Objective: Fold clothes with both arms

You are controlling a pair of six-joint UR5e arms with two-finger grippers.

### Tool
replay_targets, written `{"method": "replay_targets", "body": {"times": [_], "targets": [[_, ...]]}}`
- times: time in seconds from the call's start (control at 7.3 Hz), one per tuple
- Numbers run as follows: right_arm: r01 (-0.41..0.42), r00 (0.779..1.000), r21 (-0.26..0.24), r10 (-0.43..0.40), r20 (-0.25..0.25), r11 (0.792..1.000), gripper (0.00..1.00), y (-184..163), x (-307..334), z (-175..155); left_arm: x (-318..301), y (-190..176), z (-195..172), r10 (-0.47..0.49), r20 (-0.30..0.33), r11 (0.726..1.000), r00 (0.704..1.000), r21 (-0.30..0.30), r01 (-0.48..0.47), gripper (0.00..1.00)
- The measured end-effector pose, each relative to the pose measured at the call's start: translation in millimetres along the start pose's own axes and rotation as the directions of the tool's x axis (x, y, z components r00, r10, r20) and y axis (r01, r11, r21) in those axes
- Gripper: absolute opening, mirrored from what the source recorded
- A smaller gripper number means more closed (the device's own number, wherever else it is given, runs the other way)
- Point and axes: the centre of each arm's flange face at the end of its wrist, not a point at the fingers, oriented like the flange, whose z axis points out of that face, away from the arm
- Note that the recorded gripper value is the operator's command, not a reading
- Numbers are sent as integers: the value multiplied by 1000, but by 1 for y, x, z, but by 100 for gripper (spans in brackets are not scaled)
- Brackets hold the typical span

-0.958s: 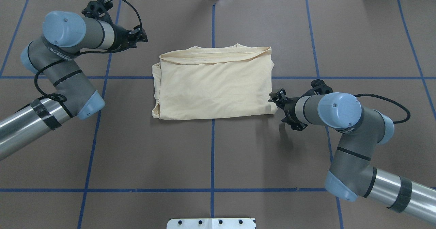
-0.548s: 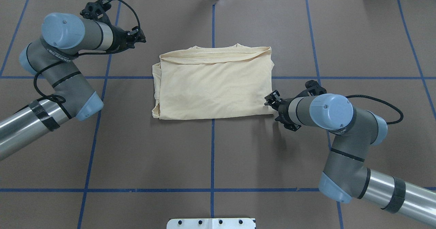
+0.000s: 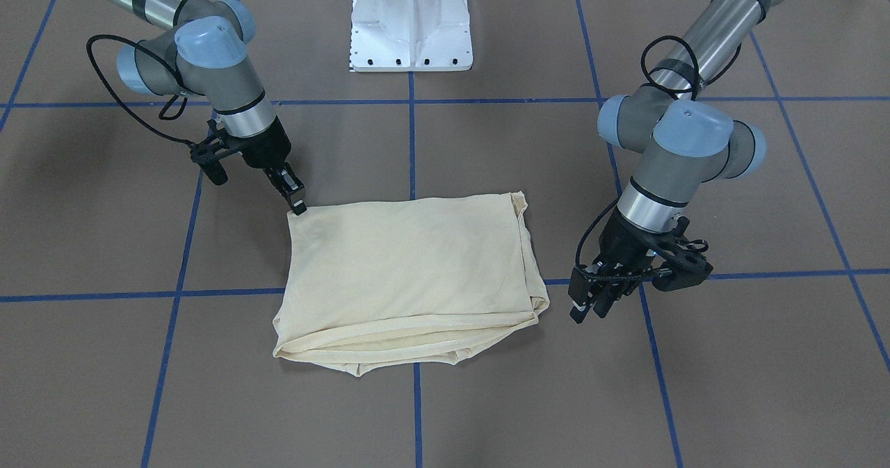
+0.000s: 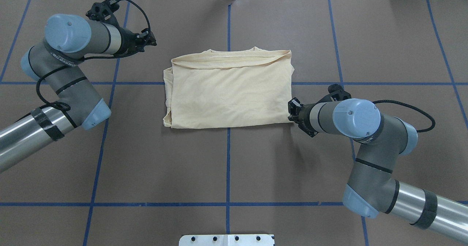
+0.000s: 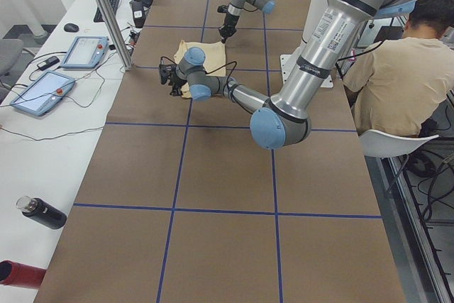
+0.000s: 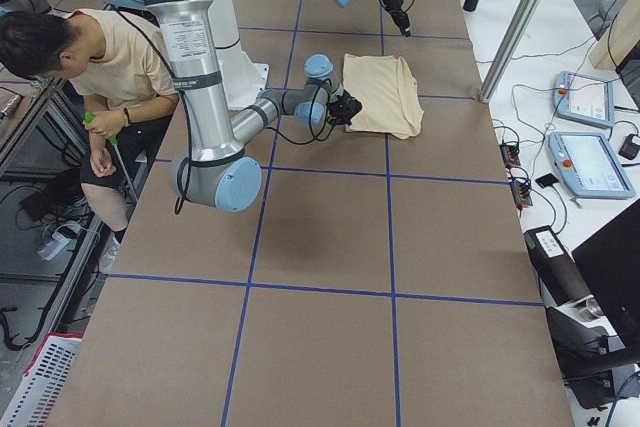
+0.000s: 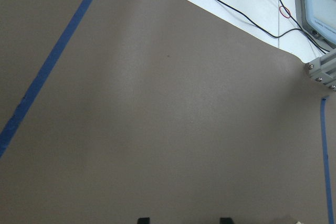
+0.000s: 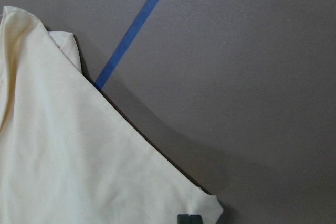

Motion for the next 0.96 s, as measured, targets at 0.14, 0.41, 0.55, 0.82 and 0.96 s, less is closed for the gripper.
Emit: {"method": "replay_targets", "body": {"times": [0.14, 0.41, 0.55, 0.82, 0.96], "targets": [[0, 1000, 1, 0, -2, 1000, 0, 2, -2, -7, 0, 0, 0, 0, 0, 1000, 1000, -1, 0, 54], [-1, 1000, 14, 1, -23, 1000, 57, 6, -4, -17, -3, 1, 2, 0, 5, 1000, 1000, -2, 0, 54], [2, 999, 20, -1, -33, 1000, 71, 6, -3, -14, -6, 2, 3, -1, 9, 1000, 1000, -3, 1, 54], [6, 999, 30, -4, -51, 1000, 72, 5, 0, -5, -9, 3, 4, -1, 13, 1000, 1000, -5, 1, 54], [6, 998, 34, -4, -57, 999, 71, 4, 2, -1, -9, 3, 4, -1, 13, 1000, 1000, -6, 1, 54]]}}
